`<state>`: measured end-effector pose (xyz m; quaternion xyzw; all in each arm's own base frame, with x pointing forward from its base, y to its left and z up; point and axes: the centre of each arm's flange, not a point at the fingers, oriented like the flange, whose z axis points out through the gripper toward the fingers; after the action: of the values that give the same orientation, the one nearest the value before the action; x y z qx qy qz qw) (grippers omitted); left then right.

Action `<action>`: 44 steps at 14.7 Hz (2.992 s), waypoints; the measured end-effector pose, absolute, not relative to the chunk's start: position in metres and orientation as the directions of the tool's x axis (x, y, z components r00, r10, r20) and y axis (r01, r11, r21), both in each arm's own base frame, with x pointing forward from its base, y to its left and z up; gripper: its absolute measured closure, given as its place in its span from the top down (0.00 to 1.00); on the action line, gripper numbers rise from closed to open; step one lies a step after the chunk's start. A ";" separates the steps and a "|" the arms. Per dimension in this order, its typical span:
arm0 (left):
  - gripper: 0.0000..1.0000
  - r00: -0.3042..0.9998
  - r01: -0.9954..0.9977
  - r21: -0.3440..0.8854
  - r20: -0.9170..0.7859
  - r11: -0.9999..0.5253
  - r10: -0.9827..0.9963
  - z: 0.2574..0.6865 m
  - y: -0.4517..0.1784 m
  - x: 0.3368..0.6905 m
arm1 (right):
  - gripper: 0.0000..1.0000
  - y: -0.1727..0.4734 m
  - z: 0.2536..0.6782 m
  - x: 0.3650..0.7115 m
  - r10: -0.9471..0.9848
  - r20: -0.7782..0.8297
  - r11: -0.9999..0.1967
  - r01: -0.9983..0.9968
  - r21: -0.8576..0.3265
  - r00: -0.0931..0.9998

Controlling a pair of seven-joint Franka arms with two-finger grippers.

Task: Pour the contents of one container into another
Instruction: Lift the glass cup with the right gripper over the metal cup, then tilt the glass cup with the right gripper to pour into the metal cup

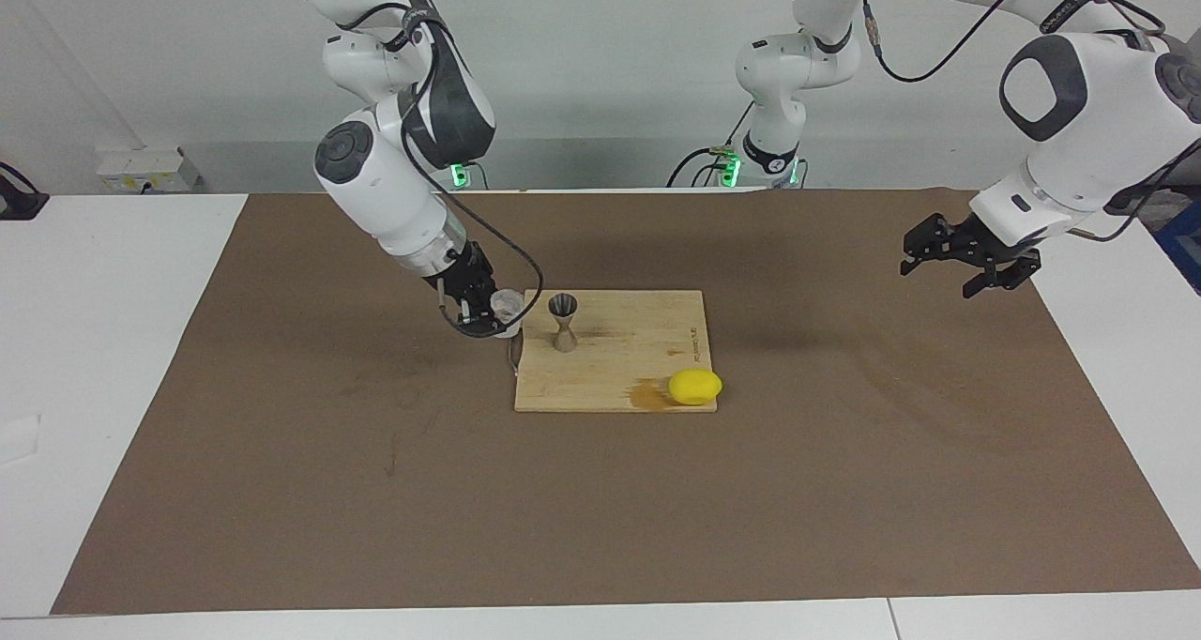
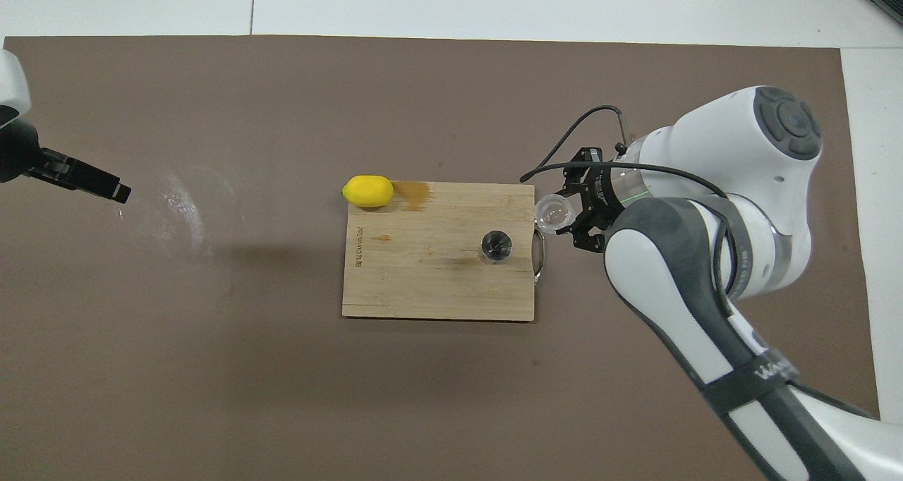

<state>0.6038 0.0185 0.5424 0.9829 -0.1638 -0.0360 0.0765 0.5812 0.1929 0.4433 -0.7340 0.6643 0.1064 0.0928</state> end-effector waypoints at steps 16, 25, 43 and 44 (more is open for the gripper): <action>1.00 0.979 -0.201 0.040 -0.009 -0.979 -0.201 0.575 0.038 0.592 | 0.50 0.209 0.432 0.587 -0.963 -0.252 -0.095 -0.995 -0.014 0.096; 1.00 0.983 -0.183 0.032 0.024 -0.983 -0.182 0.582 0.013 0.594 | 0.50 0.244 0.435 0.574 -0.959 -0.222 -0.173 -0.984 -0.031 0.175; 1.00 0.987 -0.160 0.024 0.036 -0.987 -0.159 0.591 0.013 0.590 | 0.50 0.272 0.443 0.557 -0.933 0.006 -0.358 -0.931 -0.071 0.359; 1.00 0.987 -0.160 0.024 0.037 -0.987 -0.159 0.591 0.013 0.589 | 0.50 0.273 0.443 0.556 -0.932 0.011 -0.363 -0.929 -0.068 0.363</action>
<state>0.5894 0.0133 0.5913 0.9966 -0.0800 0.0176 0.0134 0.5560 0.2734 0.4433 -0.8251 0.5640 -0.0236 0.0250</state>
